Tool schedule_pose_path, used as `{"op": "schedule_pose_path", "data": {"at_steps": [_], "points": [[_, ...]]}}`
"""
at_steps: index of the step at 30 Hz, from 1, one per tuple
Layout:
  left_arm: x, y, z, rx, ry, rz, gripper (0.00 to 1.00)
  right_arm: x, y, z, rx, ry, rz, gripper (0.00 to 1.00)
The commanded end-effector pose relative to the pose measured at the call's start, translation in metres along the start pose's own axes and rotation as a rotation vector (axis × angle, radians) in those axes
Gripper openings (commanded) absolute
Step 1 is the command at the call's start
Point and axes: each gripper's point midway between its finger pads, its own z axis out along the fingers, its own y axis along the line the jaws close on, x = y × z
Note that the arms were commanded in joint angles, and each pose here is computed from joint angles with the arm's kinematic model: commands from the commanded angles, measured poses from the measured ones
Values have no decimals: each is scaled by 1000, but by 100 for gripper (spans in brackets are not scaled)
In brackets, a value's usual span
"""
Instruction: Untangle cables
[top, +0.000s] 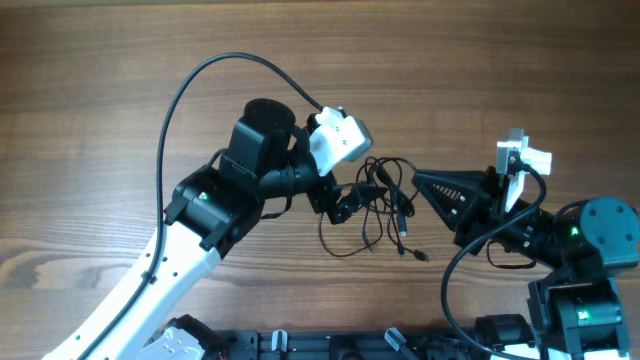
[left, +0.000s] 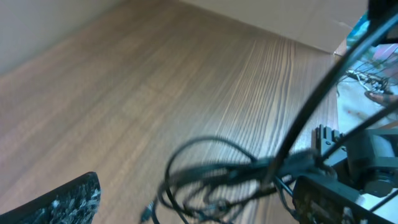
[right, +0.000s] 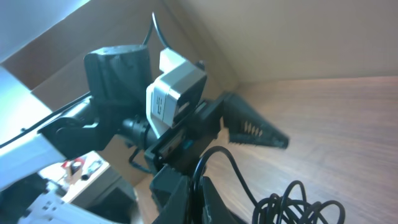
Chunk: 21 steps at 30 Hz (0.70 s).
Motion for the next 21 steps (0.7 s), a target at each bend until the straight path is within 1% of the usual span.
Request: {"op": "schedule_pose_path", "data": {"at_steps": [1, 2, 5, 6, 9, 10, 11, 12, 13, 15, 16, 21], "points": [[-3, -8, 2, 31, -10, 156, 99, 4, 17, -1, -78, 37, 0, 5], [-3, -9, 3, 35, -9, 178, 98, 5, 20, -2, -96, 43, -9, 4], [-1, -16, 7, 54, -2, 217, 89, 4, 29, -3, -136, 52, -37, 4], [1, -20, 8, 69, 5, 241, 85, 3, 31, -3, -144, 49, -32, 4], [7, -39, 9, 150, 13, 327, 68, -1, 37, -3, -165, 42, -35, 4], [7, -46, 9, 181, 6, 344, 57, -1, 39, -4, -175, 44, -35, 5], [6, -53, 10, 206, 0, 357, 53, -2, 40, -4, -179, 43, -33, 5], [6, -57, 10, 219, -3, 362, 53, -2, 40, -4, -180, 42, -34, 5], [6, -59, 11, 224, -4, 366, 49, -2, 40, -4, -180, 42, -33, 4], [5, -62, 11, 230, -6, 370, 26, -2, 40, -4, -180, 42, -32, 4], [5, -61, 11, 229, -6, 370, 4, -2, 40, -4, -179, 43, -32, 4], [5, -61, 11, 227, -6, 369, 4, -1, 36, -3, -160, 38, -21, 5]]}}
